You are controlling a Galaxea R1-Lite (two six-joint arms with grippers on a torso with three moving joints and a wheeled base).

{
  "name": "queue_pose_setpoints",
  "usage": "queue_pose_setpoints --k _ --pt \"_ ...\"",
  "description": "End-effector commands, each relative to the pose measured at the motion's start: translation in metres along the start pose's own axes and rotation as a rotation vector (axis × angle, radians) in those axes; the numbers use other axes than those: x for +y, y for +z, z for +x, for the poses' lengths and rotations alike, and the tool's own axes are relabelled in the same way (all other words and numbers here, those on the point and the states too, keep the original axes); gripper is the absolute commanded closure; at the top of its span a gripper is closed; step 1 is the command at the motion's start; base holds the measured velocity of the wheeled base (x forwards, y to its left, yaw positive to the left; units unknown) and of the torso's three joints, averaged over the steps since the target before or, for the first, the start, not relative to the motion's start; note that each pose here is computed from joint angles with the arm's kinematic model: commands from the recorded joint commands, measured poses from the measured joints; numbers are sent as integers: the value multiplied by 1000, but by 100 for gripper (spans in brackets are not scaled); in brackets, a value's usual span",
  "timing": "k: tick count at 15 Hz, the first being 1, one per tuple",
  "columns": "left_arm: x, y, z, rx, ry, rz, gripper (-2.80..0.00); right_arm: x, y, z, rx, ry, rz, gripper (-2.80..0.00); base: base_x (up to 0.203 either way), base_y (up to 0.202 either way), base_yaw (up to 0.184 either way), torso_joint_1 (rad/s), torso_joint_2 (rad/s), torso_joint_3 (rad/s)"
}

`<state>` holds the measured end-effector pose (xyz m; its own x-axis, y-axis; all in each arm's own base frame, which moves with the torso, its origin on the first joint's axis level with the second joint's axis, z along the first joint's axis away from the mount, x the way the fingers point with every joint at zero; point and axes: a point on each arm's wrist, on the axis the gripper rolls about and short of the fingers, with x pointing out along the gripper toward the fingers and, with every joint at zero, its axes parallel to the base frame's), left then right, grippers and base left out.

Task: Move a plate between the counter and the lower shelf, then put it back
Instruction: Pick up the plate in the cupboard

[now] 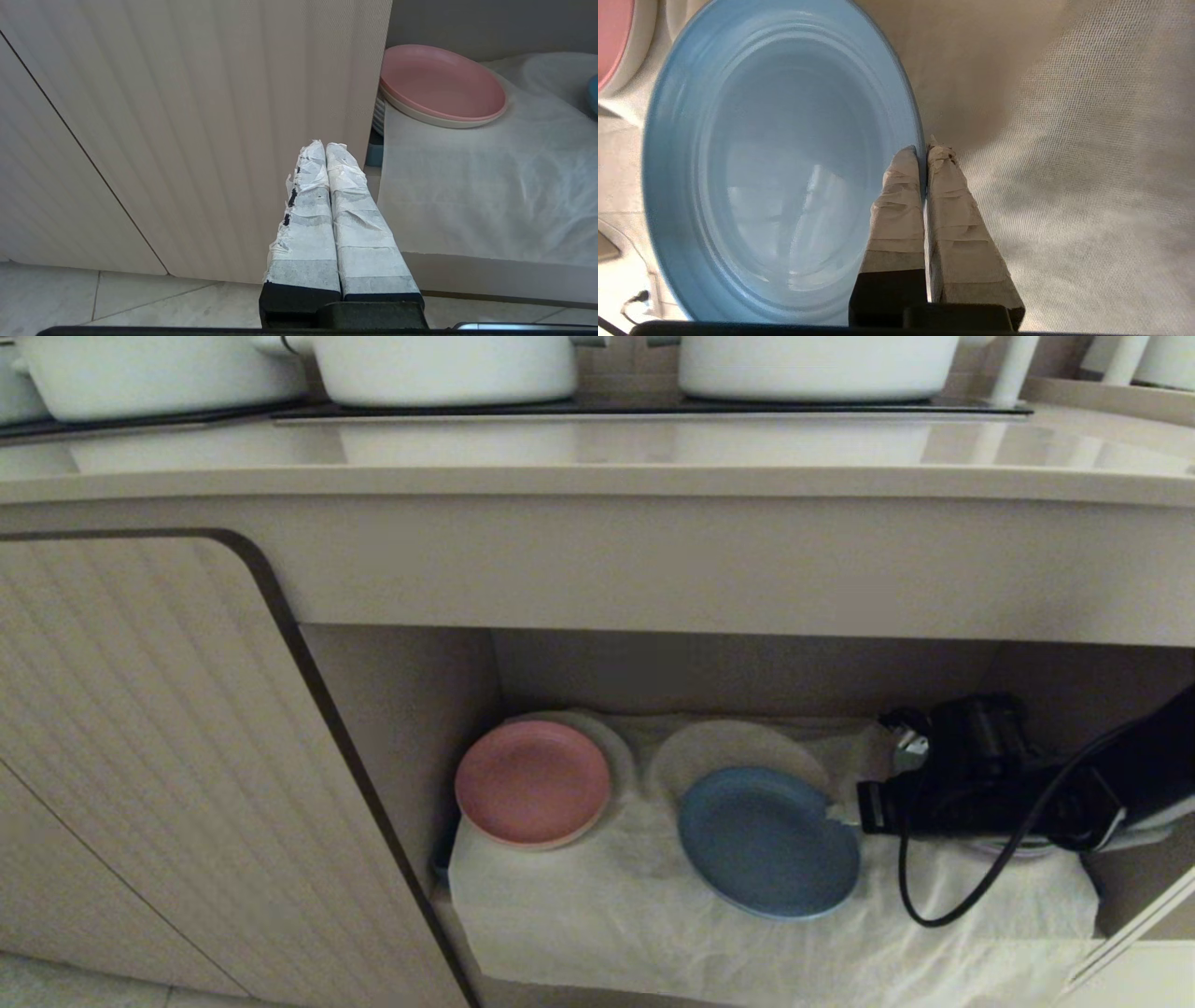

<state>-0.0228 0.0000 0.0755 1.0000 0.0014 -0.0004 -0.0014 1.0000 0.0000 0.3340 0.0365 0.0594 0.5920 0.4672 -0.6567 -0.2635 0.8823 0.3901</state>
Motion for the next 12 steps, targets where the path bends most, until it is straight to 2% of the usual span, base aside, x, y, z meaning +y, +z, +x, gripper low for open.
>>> queue_pose_setpoints --k 1,12 --pt "0 0 0 0 0 -2 0 3 0 -7 -10 5 -10 0 0 0 0 0 0 0" --pt "0 0 0 0 0 -2 0 14 -24 -37 9 -1 -8 0 0 0 0 0 0 0"
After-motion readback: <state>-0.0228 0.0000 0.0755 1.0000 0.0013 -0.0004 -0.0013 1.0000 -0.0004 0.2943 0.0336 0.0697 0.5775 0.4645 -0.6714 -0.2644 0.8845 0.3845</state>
